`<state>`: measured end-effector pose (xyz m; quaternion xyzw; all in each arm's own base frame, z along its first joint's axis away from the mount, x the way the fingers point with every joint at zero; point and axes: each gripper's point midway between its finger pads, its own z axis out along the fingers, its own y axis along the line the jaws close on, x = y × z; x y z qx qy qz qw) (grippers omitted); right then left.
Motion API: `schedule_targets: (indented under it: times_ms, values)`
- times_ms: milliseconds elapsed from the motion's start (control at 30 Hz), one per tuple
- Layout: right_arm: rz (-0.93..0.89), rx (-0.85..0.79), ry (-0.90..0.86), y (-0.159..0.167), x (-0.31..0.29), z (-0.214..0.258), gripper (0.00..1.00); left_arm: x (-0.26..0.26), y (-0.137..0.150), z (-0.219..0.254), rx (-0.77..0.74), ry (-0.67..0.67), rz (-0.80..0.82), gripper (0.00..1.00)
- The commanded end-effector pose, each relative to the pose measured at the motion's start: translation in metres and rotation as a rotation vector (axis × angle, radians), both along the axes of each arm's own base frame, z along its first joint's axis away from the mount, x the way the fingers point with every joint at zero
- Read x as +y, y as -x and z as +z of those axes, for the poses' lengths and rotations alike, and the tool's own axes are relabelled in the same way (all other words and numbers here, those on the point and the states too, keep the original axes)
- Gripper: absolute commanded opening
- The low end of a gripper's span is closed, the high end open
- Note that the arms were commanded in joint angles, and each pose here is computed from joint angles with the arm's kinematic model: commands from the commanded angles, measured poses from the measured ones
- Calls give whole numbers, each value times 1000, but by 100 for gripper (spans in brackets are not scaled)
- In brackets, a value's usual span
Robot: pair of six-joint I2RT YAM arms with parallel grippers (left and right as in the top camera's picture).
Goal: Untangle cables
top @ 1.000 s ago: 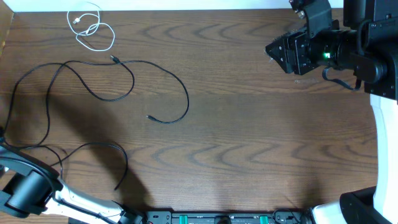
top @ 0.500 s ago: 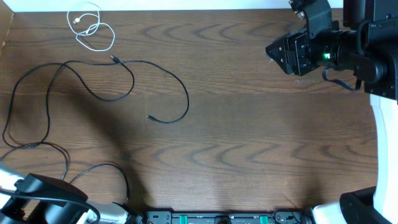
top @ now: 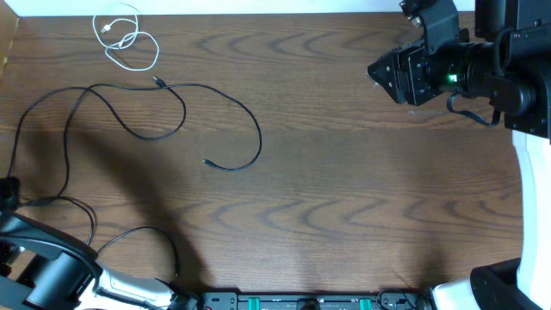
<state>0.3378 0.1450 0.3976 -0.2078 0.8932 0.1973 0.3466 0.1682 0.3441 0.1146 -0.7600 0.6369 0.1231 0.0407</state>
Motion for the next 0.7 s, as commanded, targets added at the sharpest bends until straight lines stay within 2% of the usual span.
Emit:
schedule_targets:
  times_ms: [0, 100, 500, 600, 667]
  values:
    - [15, -4, 7, 1, 0, 1, 57, 23, 34, 13, 122, -101, 50, 94]
    - [15, -1, 7, 2, 0, 0, 56, 32, 60, 18, 211, -142, 96, 94]
    - [17, 21, 15, 1, 0, -8, 55, 31, 137, -29, 237, -84, 301, 94]
    - [17, 26, 16, -1, 0, -11, 55, 33, 140, -43, 149, -59, 322, 94]
    - [17, 20, 14, -3, 1, -12, 55, 31, 123, -56, 16, -5, 266, 93]
